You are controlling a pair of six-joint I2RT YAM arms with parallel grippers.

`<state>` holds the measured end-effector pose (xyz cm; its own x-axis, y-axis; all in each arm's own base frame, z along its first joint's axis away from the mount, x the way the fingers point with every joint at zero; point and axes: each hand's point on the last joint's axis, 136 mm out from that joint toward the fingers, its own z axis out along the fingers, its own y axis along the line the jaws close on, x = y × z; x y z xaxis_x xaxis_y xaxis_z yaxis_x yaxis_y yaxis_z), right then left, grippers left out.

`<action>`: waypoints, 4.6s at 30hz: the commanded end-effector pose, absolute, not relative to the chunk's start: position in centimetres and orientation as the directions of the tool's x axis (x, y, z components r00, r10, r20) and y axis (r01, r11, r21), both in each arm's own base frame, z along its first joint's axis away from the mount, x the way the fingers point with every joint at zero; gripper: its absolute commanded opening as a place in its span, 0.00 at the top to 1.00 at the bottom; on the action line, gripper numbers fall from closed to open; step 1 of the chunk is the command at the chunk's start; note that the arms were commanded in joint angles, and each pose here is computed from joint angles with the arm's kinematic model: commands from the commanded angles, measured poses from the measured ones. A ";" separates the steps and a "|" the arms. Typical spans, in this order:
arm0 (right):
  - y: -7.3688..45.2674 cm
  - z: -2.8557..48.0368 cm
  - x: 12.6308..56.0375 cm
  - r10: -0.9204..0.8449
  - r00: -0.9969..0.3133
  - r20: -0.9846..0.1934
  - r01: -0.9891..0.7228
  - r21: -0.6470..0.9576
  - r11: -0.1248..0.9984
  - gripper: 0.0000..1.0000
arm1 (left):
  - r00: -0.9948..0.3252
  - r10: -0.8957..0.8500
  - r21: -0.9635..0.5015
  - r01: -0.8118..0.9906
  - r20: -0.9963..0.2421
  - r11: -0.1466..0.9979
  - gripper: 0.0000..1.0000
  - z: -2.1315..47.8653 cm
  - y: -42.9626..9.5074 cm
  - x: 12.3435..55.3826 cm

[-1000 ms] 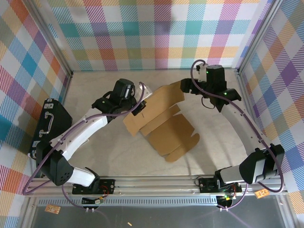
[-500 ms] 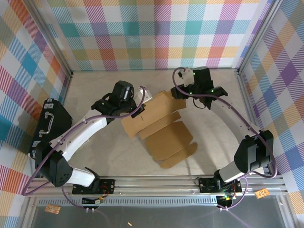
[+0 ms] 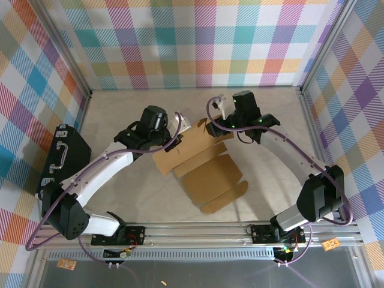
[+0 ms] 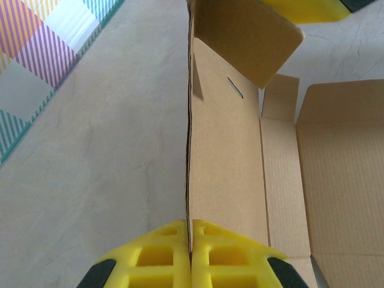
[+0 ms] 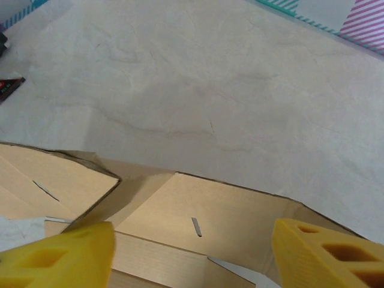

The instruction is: Fold the paper box

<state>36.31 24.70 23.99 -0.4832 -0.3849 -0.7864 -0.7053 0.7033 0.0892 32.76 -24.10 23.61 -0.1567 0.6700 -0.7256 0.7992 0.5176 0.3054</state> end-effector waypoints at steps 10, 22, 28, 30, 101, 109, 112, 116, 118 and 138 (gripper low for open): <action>12.6 27.6 40.2 0.041 -0.536 -0.843 -0.314 0.244 0.918 0.14 | -0.044 0.678 0.387 0.793 -0.734 0.471 1.00 25.6 -23.8 31.9; 15.1 19.8 42.3 -0.052 -0.669 -0.741 -0.451 0.350 0.821 0.23 | 0.017 0.688 0.403 0.820 -0.726 0.406 1.00 25.2 -24.0 30.7; 19.2 20.2 38.0 -0.157 -0.637 -0.754 -0.650 0.417 0.635 0.31 | 0.027 0.683 0.414 0.813 -0.730 0.410 1.00 25.1 -24.1 30.9; 20.6 20.2 36.2 -0.210 -0.606 -0.768 -0.712 0.406 0.573 0.32 | 0.029 0.678 0.415 0.810 -0.734 0.415 1.00 25.3 -24.1 31.0; 19.3 17.5 35.1 0.044 -0.710 -0.703 -0.401 0.455 0.796 0.30 | -0.429 0.426 0.168 0.519 -0.796 0.838 1.00 26.2 -19.4 34.4; 22.2 24.8 29.5 -0.110 -0.210 -0.971 -0.830 0.118 0.545 0.24 | -0.354 0.527 0.162 0.693 -0.772 0.703 0.99 26.4 -21.0 31.3; 23.5 27.2 28.1 -0.218 0.025 -0.976 -0.879 -0.125 0.460 0.22 | -0.341 0.587 0.156 0.757 -0.734 0.635 1.00 25.6 -21.7 30.5; 25.4 29.7 26.8 -0.373 0.185 -0.909 -0.907 -0.304 0.291 0.22 | -0.279 0.632 0.174 0.812 -0.723 0.558 1.00 25.4 -22.2 29.4; 25.9 30.6 27.0 -0.412 0.216 -0.885 -0.908 -0.337 0.249 0.23 | -0.252 0.643 0.194 0.819 -0.723 0.540 1.00 25.5 -22.2 29.3; 31.4 28.1 28.9 -0.552 0.252 -0.795 -0.959 -0.280 -0.035 0.44 | -0.064 0.692 0.261 0.898 -0.719 0.354 1.00 26.0 -23.1 26.8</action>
